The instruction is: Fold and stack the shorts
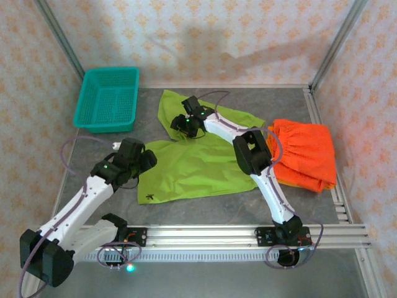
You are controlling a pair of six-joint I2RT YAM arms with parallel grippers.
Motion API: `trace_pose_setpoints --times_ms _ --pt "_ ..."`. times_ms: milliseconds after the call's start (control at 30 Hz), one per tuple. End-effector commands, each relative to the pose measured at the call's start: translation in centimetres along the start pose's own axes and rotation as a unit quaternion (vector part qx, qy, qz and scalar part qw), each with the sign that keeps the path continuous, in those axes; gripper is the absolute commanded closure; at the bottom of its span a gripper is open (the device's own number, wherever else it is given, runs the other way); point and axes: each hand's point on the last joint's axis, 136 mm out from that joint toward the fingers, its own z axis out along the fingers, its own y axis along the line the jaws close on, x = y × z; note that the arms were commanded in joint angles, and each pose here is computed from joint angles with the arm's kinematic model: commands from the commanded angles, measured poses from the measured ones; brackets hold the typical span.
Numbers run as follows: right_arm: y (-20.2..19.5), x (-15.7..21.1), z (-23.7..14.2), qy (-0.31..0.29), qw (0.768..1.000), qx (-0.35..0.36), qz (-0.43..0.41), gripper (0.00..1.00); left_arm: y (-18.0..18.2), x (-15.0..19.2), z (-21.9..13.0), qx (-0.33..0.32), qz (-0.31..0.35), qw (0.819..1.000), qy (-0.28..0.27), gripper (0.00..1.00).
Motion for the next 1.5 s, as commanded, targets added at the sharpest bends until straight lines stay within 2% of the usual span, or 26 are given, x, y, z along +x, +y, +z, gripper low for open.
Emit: trace_pose_setpoints --times_ms 0,100,200,467,733,933,1133,1333,1467 --pt "0.8 0.3 0.4 0.011 1.000 -0.023 0.014 0.47 -1.8 -3.0 0.1 -0.011 0.023 0.999 -0.022 0.27" --pt "2.5 -0.3 -1.3 -0.006 0.999 -0.045 0.005 0.54 -4.8 -4.6 2.0 0.006 0.028 1.000 -0.006 0.29" --pt "3.4 -1.1 -2.7 -0.020 0.998 -0.054 0.002 0.66 -7.1 -6.1 4.2 0.009 0.036 0.999 0.002 0.31" --pt "1.5 -1.6 -1.5 -0.012 0.998 -0.045 0.038 1.00 -8.3 -7.7 11.8 -0.013 0.005 0.999 0.042 0.44" --pt "3.9 -3.2 -4.1 -0.034 0.988 -0.130 0.079 1.00 -8.8 -8.3 17.8 -0.031 0.003 0.997 0.068 0.47" --pt "5.1 -4.1 -6.0 -0.044 0.970 -0.201 0.128 1.00 -9.1 -9.9 19.6 -0.004 -0.042 0.998 0.055 0.49" --pt "5.1 -3.9 -5.8 -0.037 0.967 -0.211 0.138 1.00 -10.1 -10.5 20.6 0.010 -0.051 0.997 0.055 0.50" --pt "4.2 -3.8 -5.3 -0.037 0.966 -0.206 0.150 1.00 -10.8 -9.7 22.1 0.030 -0.074 0.994 0.068 0.51" --pt "3.8 -3.9 -5.1 -0.038 0.966 -0.205 0.157 1.00 -10.5 -9.0 23.0 0.029 -0.086 0.993 0.078 0.55"
